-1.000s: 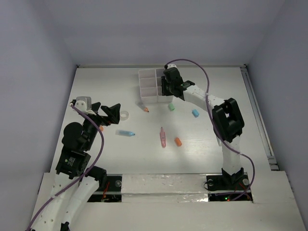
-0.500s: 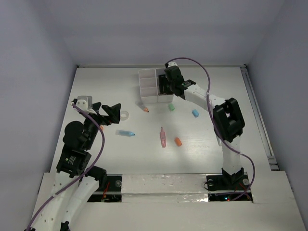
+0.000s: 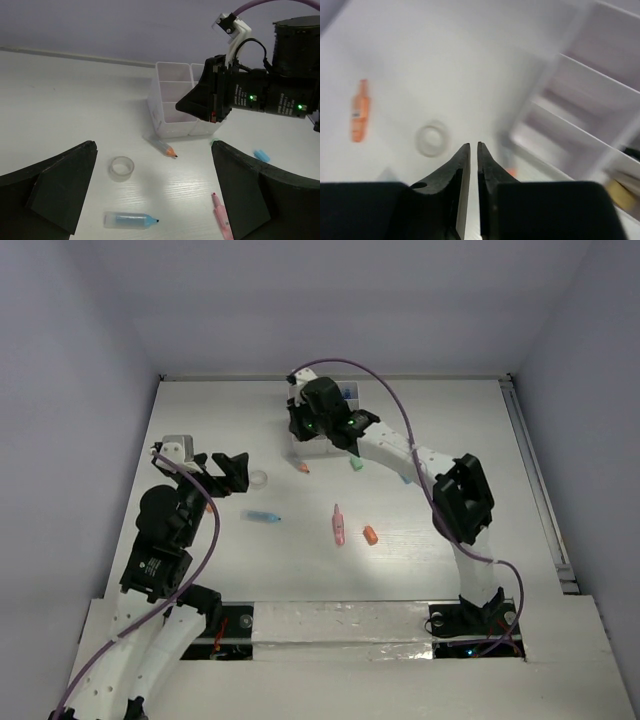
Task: Sort the stationery into containers
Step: Pick up the stationery from the center of the board.
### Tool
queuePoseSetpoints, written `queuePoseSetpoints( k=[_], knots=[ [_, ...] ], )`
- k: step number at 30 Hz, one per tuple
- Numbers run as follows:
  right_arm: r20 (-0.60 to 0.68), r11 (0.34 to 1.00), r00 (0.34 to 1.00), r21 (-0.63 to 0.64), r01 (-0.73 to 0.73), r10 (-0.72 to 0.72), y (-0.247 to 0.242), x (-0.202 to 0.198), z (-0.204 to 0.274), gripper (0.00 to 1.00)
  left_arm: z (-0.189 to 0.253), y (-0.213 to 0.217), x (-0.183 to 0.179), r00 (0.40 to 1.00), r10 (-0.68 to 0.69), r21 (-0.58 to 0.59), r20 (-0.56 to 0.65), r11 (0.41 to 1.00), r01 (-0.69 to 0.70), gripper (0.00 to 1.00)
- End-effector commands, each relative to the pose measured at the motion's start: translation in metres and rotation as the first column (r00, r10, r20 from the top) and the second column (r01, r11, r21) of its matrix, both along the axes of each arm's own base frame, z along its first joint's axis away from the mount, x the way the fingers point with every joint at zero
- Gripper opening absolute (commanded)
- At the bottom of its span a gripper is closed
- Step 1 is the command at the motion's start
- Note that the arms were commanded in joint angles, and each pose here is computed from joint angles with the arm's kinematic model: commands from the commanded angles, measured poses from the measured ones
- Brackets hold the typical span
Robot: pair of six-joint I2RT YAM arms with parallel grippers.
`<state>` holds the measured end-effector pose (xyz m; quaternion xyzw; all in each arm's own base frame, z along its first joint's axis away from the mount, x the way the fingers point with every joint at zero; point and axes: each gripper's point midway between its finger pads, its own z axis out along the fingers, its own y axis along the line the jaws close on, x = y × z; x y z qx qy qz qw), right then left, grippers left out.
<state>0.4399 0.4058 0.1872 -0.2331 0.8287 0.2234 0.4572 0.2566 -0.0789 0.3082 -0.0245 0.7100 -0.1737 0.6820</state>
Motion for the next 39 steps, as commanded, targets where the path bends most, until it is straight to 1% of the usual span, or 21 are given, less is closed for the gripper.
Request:
queuePoseSetpoints(
  k=[1, 2, 3, 5, 8, 9, 12, 15, 16, 17, 19, 20, 21, 22, 23, 24, 25, 28, 33, 37, 39],
  knots=[
    [0.004, 0.982, 0.984, 0.062, -0.179, 0.179, 0.049, -0.022, 0.010, 0.18, 0.010, 0.024, 0.004, 0.991, 0.130, -0.024, 0.017, 0.991, -0.130, 0.99],
    [0.013, 0.977, 0.980, 0.075, -0.201, 0.200, 0.060, -0.024, 0.019, 0.23, 0.010, 0.029, 0.005, 0.988, 0.154, -0.028, 0.015, 0.988, -0.154, 0.99],
    [-0.020, 0.977, 0.978, 0.058, -0.207, 0.208, 0.065, -0.022, 0.002, 0.26, 0.008, 0.030, 0.006, 0.987, 0.161, -0.031, 0.010, 0.987, -0.160, 0.99],
    [-0.050, 0.967, 0.966, 0.047, -0.250, 0.252, 0.081, -0.037, -0.005, 0.30, 0.002, 0.037, 0.010, 0.980, 0.198, -0.034, -0.014, 0.979, -0.199, 0.99],
    [-0.032, 0.972, 0.972, 0.051, -0.229, 0.231, 0.083, -0.038, 0.001, 0.31, -0.022, 0.035, 0.023, 0.971, 0.212, -0.009, -0.109, 0.977, -0.214, 0.99],
    [-0.050, 0.974, 0.973, 0.044, -0.223, 0.225, 0.078, -0.042, -0.009, 0.31, -0.031, 0.037, 0.027, 0.964, 0.222, -0.004, -0.149, 0.974, -0.226, 0.99],
    [0.024, 0.982, 0.983, 0.042, -0.185, 0.184, 0.054, -0.048, 0.030, 0.32, -0.071, 0.026, 0.046, 0.924, 0.196, -0.017, -0.327, 0.977, -0.213, 0.99],
    [0.068, 0.990, 0.988, 0.020, -0.142, 0.140, 0.026, -0.059, 0.050, 0.33, -0.091, 0.018, 0.054, 0.899, 0.164, -0.022, -0.407, 0.982, -0.189, 0.99],
    [0.046, 0.991, 0.990, -0.012, -0.130, 0.131, 0.012, -0.068, 0.032, 0.33, -0.101, 0.014, 0.059, 0.885, 0.152, -0.017, -0.439, 0.984, -0.177, 0.99],
    [0.093, 0.995, 0.991, 0.016, -0.094, 0.092, -0.008, -0.072, 0.061, 0.34, -0.104, 0.009, 0.061, 0.884, 0.121, -0.032, -0.452, 0.988, -0.152, 0.99],
    [0.076, 0.996, 0.995, 0.057, -0.063, 0.059, -0.029, -0.080, 0.064, 0.35, -0.121, 0.004, 0.067, 0.859, 0.109, -0.038, -0.501, 0.988, -0.148, 0.99],
    [0.035, 0.997, 0.998, 0.046, -0.059, 0.057, -0.039, -0.093, 0.046, 0.35, -0.125, 0.003, 0.070, 0.854, 0.107, -0.043, -0.509, 0.988, -0.150, 0.99],
    [0.052, 0.992, 0.997, 0.108, -0.064, 0.059, -0.051, -0.104, 0.069, 0.35, -0.131, 0.002, 0.073, 0.845, 0.112, -0.041, -0.522, 0.987, -0.156, 0.95],
    [0.071, 0.989, 0.996, 0.131, -0.066, 0.057, -0.056, -0.110, 0.075, 0.37, -0.146, 0.002, 0.076, 0.824, 0.117, -0.033, -0.555, 0.986, -0.163, 0.78],
    [0.052, 0.992, 0.998, 0.117, -0.044, 0.039, -0.070, -0.114, 0.062, 0.38, -0.150, 0.008, 0.081, 0.817, 0.128, -0.041, -0.563, 0.982, -0.182, 0.71],
    [0.088, 0.989, 0.996, 0.145, -0.044, 0.031, -0.079, -0.122, 0.080, 0.38, -0.157, 0.009, 0.083, 0.802, 0.125, -0.043, -0.584, 0.982, -0.184, 0.64],
    [0.100, 0.989, 0.995, 0.146, -0.029, 0.015, -0.088, -0.123, 0.082, 0.38, -0.168, 0.011, 0.086, 0.778, 0.141, -0.025, -0.612, 0.980, -0.197, 0.49],
    [0.134, 0.989, 0.990, 0.147, 0.014, -0.034, -0.112, -0.130, 0.087, 0.38, -0.181, 0.020, 0.092, 0.746, 0.183, 0.007, -0.640, 0.973, -0.233, 0.31],
    [0.142, 0.987, 0.989, 0.160, 0.021, -0.044, -0.128, -0.141, 0.081, 0.38, -0.200, 0.020, 0.101, 0.713, 0.218, 0.017, -0.667, 0.961, -0.277, 0.30],
    [0.131, 0.982, 0.991, 0.185, -0.027, 0.003, -0.123, -0.151, 0.078, 0.38, -0.216, 0.014, 0.110, 0.690, 0.230, 0.040, -0.687, 0.959, -0.280, 0.36],
    [0.125, 0.981, 0.992, 0.190, -0.039, 0.015, -0.121, -0.152, 0.076, 0.38, -0.221, 0.012, 0.114, 0.685, 0.229, 0.037, -0.692, 0.958, -0.283, 0.36]
  ],
)
